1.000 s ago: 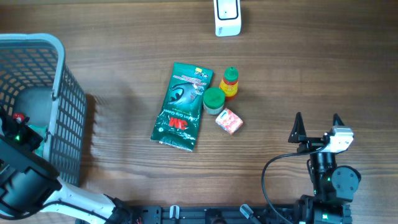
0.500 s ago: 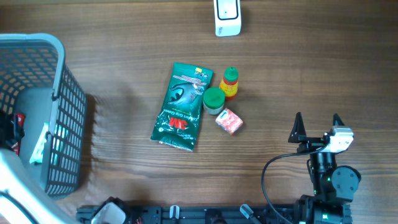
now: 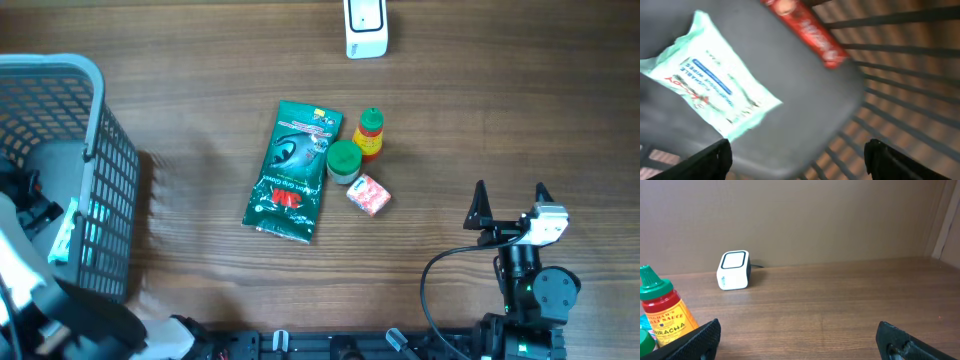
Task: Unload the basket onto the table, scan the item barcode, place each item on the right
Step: 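Reach left gripper into basket and grasp light-green tissue pack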
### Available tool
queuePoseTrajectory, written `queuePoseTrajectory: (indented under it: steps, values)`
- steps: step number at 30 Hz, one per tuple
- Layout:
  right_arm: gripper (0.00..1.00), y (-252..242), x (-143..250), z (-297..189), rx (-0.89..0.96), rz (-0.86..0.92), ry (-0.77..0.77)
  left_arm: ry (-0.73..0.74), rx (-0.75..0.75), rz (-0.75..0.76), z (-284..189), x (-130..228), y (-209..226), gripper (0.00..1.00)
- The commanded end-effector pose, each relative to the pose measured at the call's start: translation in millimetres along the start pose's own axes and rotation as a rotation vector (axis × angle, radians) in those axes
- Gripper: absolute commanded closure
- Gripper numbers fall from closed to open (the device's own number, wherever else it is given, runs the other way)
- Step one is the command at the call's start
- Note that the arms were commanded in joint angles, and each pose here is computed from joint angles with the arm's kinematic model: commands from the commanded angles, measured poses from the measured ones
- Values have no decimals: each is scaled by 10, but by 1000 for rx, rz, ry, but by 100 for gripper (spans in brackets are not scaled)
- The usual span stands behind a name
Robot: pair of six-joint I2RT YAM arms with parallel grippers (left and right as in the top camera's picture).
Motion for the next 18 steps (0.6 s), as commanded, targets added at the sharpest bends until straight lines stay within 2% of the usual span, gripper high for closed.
queuePoseTrajectory:
  steps: [1, 6, 7, 9, 10, 11, 12, 14, 18]
  values:
    - [0, -5, -12, -3, 6, -8, -10, 27, -141, 5, 397, 38, 64, 14]
    - [0, -5, -12, -3, 6, -8, -10, 63, -276, 8, 871, 84, 154, 15]
    - [0, -5, -12, -3, 6, -8, -10, 67, -300, 10, 947, 92, 176, 16]
    - [0, -5, -12, -3, 6, -8, -10, 81, -349, 13, 1117, 116, 230, 27]
    - [0, -5, -12, -3, 6, -8, -10, 87, -371, 15, 1188, 128, 257, 28]
    - [0, -5, -12, -3, 6, -8, -10, 96, -400, 18, 1265, 146, 293, 36]
    - [0, -5, -12, -3, 6, -8, -10, 104, -421, 25, 1300, 157, 323, 52]
    - [0, -5, -12, -3, 6, -8, -10, 124, -442, 87, 1282, 164, 358, 96]
    - [0, -6, -11, -3, 6, -8, -10, 107, -376, 102, 1085, 129, 271, 96]
Point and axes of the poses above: each gripper's point midway between its finger pads, its own z axis out along the fingers, its own y axis along the line the jaws close on, x = y × z, the point moved 9 cm from there along -z, back along the fingers, and after that the axes turned 14 degrees about z, right-handed, at the moved point
